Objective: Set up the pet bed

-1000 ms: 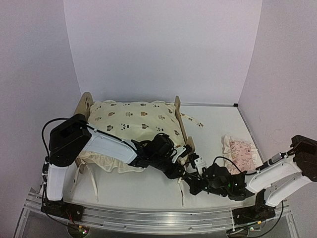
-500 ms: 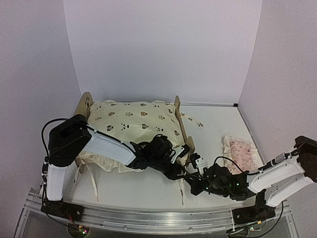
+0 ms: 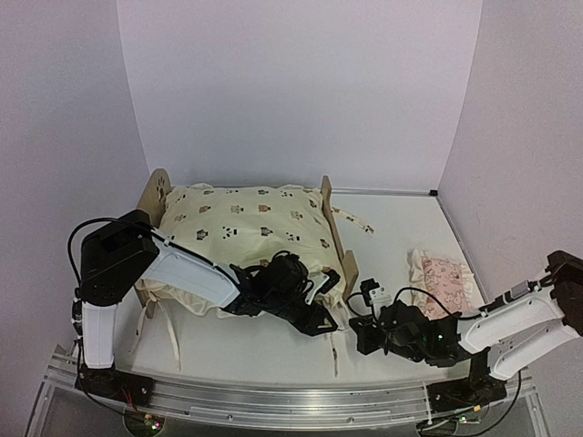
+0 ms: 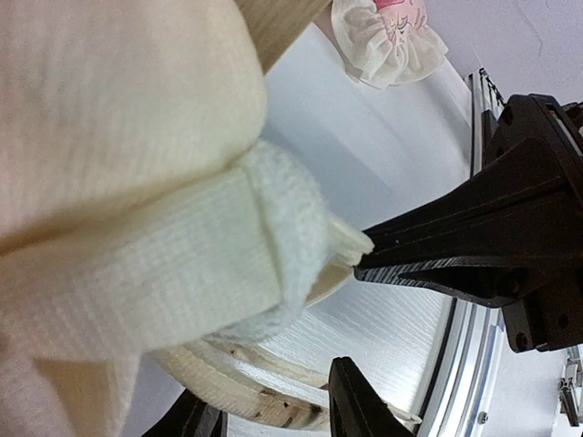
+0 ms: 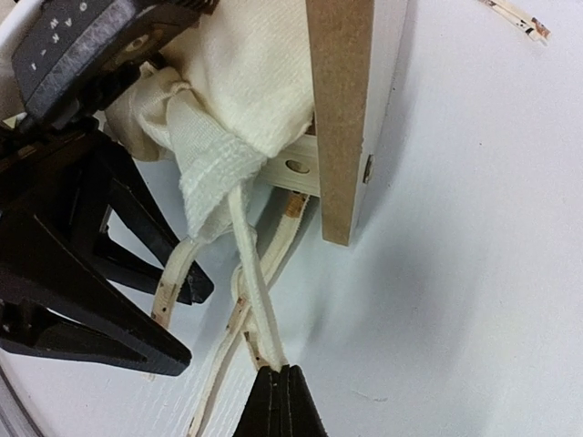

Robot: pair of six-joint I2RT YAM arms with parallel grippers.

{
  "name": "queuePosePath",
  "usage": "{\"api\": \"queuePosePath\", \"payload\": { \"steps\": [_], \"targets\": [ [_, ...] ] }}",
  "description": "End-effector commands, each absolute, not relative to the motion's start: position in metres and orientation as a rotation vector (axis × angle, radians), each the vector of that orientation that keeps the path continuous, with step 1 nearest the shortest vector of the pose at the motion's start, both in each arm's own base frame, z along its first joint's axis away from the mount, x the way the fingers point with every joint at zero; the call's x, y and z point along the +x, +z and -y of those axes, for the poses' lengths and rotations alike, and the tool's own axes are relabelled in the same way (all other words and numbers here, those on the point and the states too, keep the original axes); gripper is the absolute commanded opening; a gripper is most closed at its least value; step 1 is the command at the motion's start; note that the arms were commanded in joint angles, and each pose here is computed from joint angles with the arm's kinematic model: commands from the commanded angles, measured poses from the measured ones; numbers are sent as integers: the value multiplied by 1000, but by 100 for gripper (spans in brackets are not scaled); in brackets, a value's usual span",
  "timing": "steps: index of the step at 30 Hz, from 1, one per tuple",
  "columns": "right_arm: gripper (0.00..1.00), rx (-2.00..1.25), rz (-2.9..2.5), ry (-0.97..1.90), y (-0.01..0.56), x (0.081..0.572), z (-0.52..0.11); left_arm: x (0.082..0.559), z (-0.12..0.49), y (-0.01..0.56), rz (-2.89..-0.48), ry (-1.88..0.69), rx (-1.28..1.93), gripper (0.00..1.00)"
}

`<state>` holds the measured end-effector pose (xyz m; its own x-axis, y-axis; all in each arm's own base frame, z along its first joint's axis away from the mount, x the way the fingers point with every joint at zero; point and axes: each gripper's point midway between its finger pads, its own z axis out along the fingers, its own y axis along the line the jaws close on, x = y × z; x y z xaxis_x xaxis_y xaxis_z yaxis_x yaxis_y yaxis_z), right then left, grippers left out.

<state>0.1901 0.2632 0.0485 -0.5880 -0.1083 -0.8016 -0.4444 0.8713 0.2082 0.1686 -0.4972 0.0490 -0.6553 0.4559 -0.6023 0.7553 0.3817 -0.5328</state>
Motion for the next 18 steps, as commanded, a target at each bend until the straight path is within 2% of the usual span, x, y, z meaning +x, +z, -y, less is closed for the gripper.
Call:
{"api": "queuePosePath", "payload": {
  "steps": [1,5,7,10,11,18],
  "targets": [
    [0,-386,-2176,494,54,193,-268,167,499,81,-2205,-1246,1034,40],
    [0,-422,-2187,514,54,191,-278,165,505,86,-2177,-1268,1072,39],
    [0,-424,-2186,515,54,192,-278,166,507,86,-2178,-1264,1078,32],
    [0,-416,-2179,511,57,192,-276,169,512,79,-2192,-1247,1091,5],
    [0,-407,-2175,509,59,193,-275,170,514,78,-2190,-1246,1095,0],
    [0,-363,-2163,524,67,192,-266,184,529,91,-2170,-1267,992,0]
  ]
}}
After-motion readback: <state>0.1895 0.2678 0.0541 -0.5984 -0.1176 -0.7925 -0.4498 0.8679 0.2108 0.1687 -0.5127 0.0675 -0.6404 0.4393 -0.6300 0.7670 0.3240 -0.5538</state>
